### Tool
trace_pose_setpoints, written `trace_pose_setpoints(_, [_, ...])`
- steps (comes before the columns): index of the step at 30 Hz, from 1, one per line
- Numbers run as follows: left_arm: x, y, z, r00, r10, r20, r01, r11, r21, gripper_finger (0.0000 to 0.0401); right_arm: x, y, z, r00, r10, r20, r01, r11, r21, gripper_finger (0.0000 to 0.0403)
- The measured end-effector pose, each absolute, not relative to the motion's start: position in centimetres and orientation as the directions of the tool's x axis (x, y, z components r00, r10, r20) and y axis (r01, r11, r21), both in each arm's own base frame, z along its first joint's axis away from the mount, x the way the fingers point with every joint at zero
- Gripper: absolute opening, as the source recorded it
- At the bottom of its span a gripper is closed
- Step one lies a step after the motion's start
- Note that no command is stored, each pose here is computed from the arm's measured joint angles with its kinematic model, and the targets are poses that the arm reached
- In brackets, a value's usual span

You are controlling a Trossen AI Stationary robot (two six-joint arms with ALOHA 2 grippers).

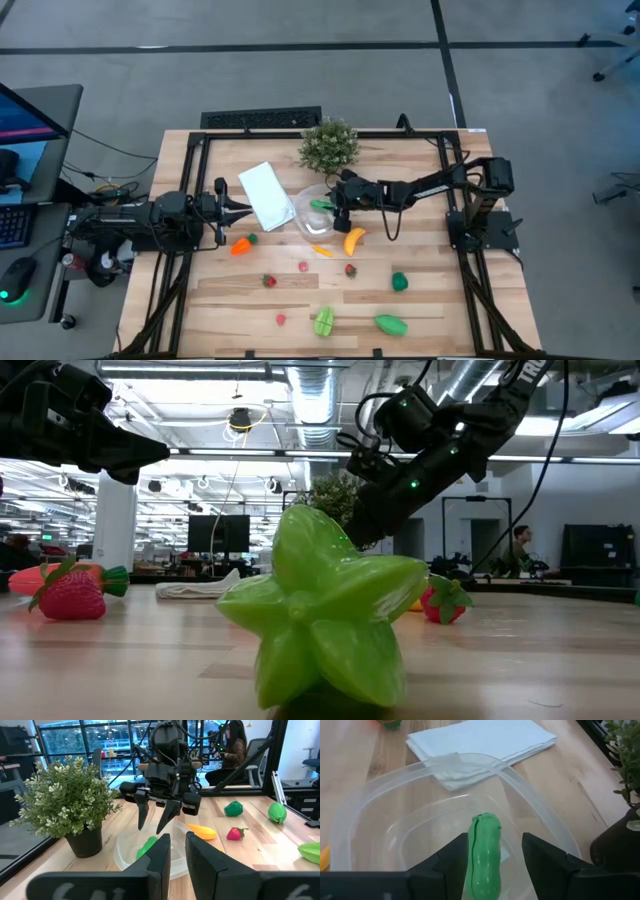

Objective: Pick and placing Produce into tupperware
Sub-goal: Put the orange carrot into the transparent bin

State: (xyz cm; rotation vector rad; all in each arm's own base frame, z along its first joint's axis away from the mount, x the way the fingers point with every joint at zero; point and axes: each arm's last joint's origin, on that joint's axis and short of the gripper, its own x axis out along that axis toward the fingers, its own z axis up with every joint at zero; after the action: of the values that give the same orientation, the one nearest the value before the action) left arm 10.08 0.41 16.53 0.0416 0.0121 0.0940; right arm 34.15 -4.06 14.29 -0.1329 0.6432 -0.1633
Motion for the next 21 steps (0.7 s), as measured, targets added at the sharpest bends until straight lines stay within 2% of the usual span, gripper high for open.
trace_pose_setpoints(6, [10.1,0.4,16.5,0.995,0.094,-0.01,-0.094,0.995,0.042,0.005,33.8,-3.3,15.9,0.809,-0.172,-0.562,0.079,0.979,-0.186,0.0178])
trace_pose_setpoints(11, [10.1,0.4,16.5,0.997,0.075,-0.014,-0.074,0.997,0.032,0.005,32.9,-1.3,18.7,0.845,-0.109,-0.524,0.001,0.979,-0.204,0.018])
trace_pose_setpoints(21, [10.3,-0.2,16.2,0.996,-0.03,-0.08,0.025,0.997,-0.068,0.005,28.1,3.5,23.7,0.817,0.032,-0.576,-0.168,0.968,-0.184,0.0181])
